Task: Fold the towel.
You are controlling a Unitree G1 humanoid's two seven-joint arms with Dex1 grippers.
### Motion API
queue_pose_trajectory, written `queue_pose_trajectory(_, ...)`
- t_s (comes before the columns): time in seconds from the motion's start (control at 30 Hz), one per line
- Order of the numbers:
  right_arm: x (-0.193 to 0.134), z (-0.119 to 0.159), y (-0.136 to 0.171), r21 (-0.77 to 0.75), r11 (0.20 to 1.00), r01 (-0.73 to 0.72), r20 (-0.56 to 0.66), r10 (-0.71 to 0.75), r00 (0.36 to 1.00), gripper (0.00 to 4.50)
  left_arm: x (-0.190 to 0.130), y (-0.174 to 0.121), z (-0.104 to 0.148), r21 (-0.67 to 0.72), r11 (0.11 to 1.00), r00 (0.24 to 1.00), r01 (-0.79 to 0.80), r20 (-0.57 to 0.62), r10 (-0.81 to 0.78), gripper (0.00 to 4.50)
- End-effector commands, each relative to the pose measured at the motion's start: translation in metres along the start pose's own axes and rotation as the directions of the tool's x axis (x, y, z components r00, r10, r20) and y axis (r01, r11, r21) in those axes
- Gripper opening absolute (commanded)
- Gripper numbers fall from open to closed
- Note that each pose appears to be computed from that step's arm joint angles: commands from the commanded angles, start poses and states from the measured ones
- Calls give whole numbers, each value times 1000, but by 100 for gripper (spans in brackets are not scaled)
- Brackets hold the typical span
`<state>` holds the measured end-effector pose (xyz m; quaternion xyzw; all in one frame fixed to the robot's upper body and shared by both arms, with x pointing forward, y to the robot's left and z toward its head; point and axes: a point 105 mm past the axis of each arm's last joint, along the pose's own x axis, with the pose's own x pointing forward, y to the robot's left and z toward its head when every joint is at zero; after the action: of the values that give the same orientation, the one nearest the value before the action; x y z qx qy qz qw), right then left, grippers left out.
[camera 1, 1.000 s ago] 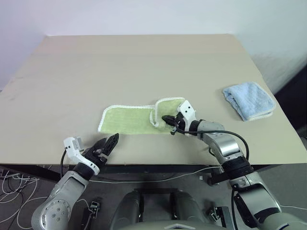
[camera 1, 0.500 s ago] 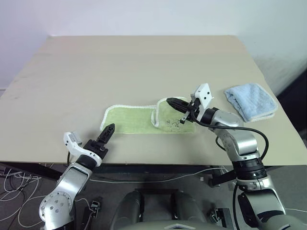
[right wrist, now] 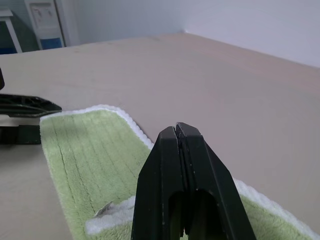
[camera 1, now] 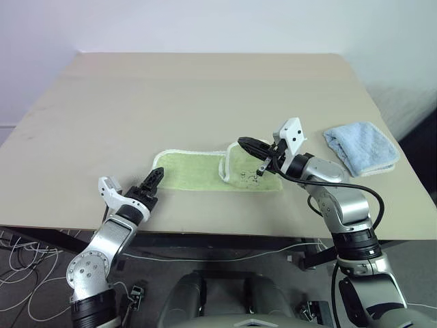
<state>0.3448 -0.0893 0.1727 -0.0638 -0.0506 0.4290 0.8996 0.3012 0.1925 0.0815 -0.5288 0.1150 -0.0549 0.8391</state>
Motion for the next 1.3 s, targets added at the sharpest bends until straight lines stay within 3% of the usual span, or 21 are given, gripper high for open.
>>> queue_pose_trajectory(0.03,-3,15,1,-34,999,4,48,-2,999,0,0,13,5,-13,999,998,-49,30,49,212)
queue_pose_trajectory(0.23,-5,8,3,-29,1000,8,33,-7,999,0,-2,13,16,-11,999,996,-37,75,38,6)
queue_pose_trajectory(0.43,-6,7,2,-25,1000,16,31,-15,999,0,-9,13,40,4,1000,986,-31,165,30,2)
queue_pose_trajectory(0.63,-7,5,-2,-27,999,31,26,-30,999,0,-27,1,99,191,982,958,-8,283,-47,2)
queue_pose_trajectory(0.77,-8,5,-6,-32,999,44,26,-43,999,0,-29,-22,111,354,934,955,46,259,-145,2)
queue_pose_trajectory(0.9,-9,5,-10,-35,998,58,26,-57,998,0,-22,-57,91,572,804,962,162,91,-259,2)
queue_pose_trajectory(1.0,-10,3,-11,-36,997,64,24,-63,998,0,-16,-80,60,669,676,936,308,-87,-340,2)
queue_pose_trajectory(1.13,-9,2,-13,-40,996,74,24,-73,997,0,-13,-103,15,707,510,863,489,-311,-397,2)
queue_pose_trajectory(1.3,-11,0,-12,-40,996,84,22,-83,996,0,2,-125,-21,717,387,804,580,-428,-413,2)
